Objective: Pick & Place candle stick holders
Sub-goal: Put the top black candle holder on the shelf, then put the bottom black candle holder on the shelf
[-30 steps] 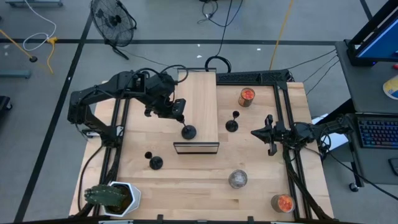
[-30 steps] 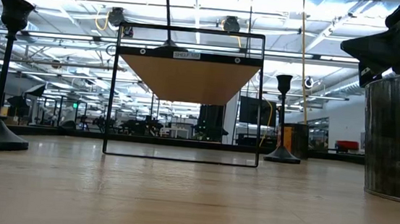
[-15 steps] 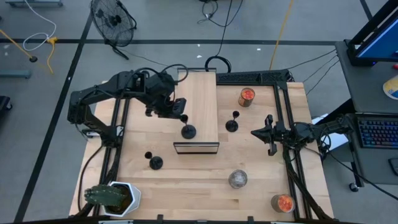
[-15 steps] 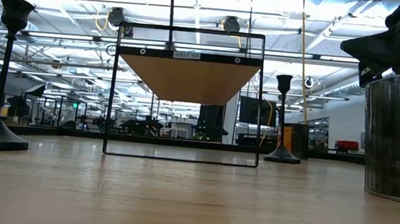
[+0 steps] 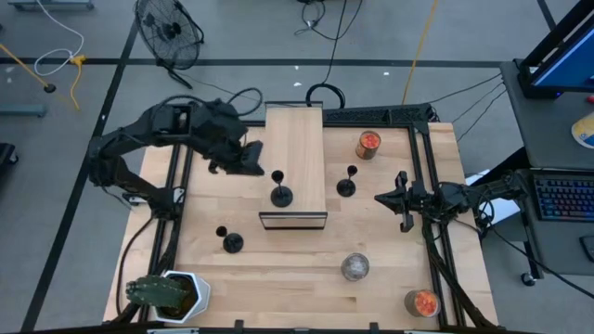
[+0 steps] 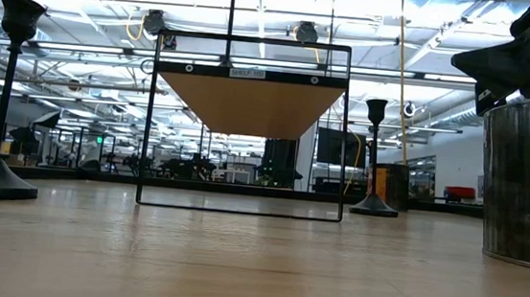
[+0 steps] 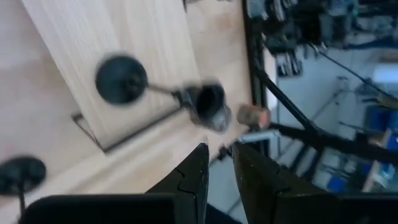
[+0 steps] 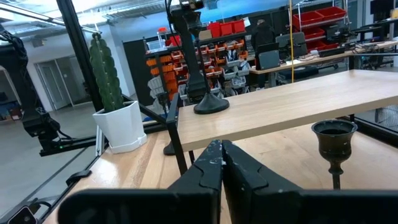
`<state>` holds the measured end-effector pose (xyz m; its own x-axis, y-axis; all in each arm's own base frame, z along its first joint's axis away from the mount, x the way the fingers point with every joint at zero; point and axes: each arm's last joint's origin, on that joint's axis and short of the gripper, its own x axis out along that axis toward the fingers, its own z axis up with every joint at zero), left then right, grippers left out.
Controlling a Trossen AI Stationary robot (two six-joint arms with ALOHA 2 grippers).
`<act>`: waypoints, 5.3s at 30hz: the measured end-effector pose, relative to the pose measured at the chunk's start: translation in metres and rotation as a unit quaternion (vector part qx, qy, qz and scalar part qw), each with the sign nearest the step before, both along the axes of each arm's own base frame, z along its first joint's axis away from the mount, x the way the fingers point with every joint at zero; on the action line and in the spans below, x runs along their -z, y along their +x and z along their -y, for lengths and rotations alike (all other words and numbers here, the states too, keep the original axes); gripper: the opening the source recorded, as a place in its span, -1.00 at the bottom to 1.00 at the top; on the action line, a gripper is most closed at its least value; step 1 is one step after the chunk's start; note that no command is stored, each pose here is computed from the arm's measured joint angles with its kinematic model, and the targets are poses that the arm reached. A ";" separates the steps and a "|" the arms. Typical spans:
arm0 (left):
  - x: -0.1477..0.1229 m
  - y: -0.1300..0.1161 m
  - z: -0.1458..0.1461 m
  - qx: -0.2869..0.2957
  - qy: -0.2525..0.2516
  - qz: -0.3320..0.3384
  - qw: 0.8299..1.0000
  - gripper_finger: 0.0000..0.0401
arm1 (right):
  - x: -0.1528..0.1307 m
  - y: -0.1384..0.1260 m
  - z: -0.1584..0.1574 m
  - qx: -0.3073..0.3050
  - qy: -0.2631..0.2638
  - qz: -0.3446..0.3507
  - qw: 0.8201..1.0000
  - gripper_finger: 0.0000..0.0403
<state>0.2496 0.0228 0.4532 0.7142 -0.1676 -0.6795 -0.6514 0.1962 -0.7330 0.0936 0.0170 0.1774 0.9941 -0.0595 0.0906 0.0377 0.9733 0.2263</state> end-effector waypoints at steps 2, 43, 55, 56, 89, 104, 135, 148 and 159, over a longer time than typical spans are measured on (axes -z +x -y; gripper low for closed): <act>0.000 -0.003 0.009 0.014 -0.020 -0.007 1.000 -0.61 | 0.000 0.000 0.000 0.000 0.000 0.000 1.000 -1.00; 0.052 -0.035 0.100 0.205 0.116 -0.227 0.945 -0.61 | -0.005 -0.001 0.000 -0.008 0.072 0.030 0.997 -1.00; 0.094 -0.033 0.131 0.246 0.142 -0.243 0.927 -0.61 | -0.005 -0.001 0.000 -0.007 0.072 0.030 0.997 -1.00; 0.097 -0.032 0.133 0.250 0.144 -0.239 0.927 -0.61 | -0.005 -0.001 0.000 -0.007 0.073 0.030 0.997 -1.00; 0.123 -0.036 0.143 0.316 0.253 -0.237 0.883 -0.61 | -0.005 -0.001 0.000 -0.006 0.071 0.029 0.997 -1.00; 0.134 -0.024 0.153 0.334 0.243 -0.241 0.878 -0.61 | -0.005 -0.001 0.000 -0.005 0.071 0.029 0.997 -1.00; 0.128 -0.022 0.137 0.230 0.182 -0.309 0.905 -0.61 | -0.005 -0.001 0.000 -0.006 0.071 0.029 0.997 -1.00; 0.129 -0.024 0.131 0.204 0.185 -0.332 0.902 -0.61 | -0.005 -0.001 0.000 -0.006 0.072 0.029 0.997 -1.00; 0.129 -0.023 0.132 0.212 0.188 -0.327 0.902 -0.61 | -0.005 -0.001 0.000 -0.006 0.073 0.030 0.997 -1.00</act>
